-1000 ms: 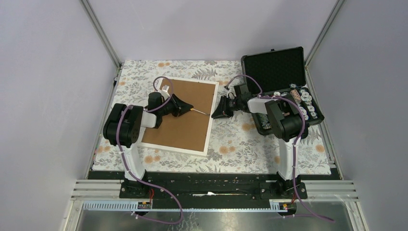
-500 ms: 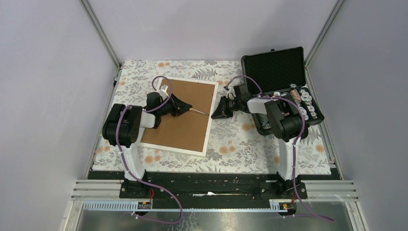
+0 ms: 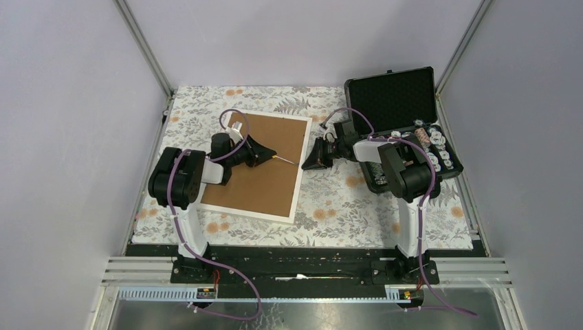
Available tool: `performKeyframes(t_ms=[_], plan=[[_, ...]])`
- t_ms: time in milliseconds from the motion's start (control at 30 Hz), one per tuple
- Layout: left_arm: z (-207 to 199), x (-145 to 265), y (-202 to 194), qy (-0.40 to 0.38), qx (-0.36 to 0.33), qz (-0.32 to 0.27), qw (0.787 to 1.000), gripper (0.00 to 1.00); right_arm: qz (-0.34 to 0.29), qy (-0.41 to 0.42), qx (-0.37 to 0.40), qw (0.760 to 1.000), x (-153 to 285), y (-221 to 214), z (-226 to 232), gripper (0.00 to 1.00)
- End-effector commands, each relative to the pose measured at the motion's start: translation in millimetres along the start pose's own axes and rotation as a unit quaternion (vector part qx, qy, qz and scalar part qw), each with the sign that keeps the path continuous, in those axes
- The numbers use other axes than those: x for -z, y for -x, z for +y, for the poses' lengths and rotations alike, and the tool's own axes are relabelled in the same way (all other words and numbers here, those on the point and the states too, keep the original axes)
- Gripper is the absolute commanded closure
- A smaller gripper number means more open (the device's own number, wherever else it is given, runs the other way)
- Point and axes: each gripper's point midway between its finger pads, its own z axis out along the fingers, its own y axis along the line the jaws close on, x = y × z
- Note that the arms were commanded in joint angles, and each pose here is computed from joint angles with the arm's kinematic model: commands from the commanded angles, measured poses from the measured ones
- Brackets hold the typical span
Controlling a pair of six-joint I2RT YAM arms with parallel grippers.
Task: Take the photo out of the frame
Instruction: Release the photo frame item from the photo frame.
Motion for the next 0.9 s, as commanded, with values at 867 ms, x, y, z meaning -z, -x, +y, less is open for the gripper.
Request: performKeyframes(t_ms=[867], plan=[[-4.7,14.9,27.4,-0.013,-0.073,-0.017,0.997,1.00,0.031,-0.017,-0.001,0.999,-19.8,-24.6,-8.1,0.75]])
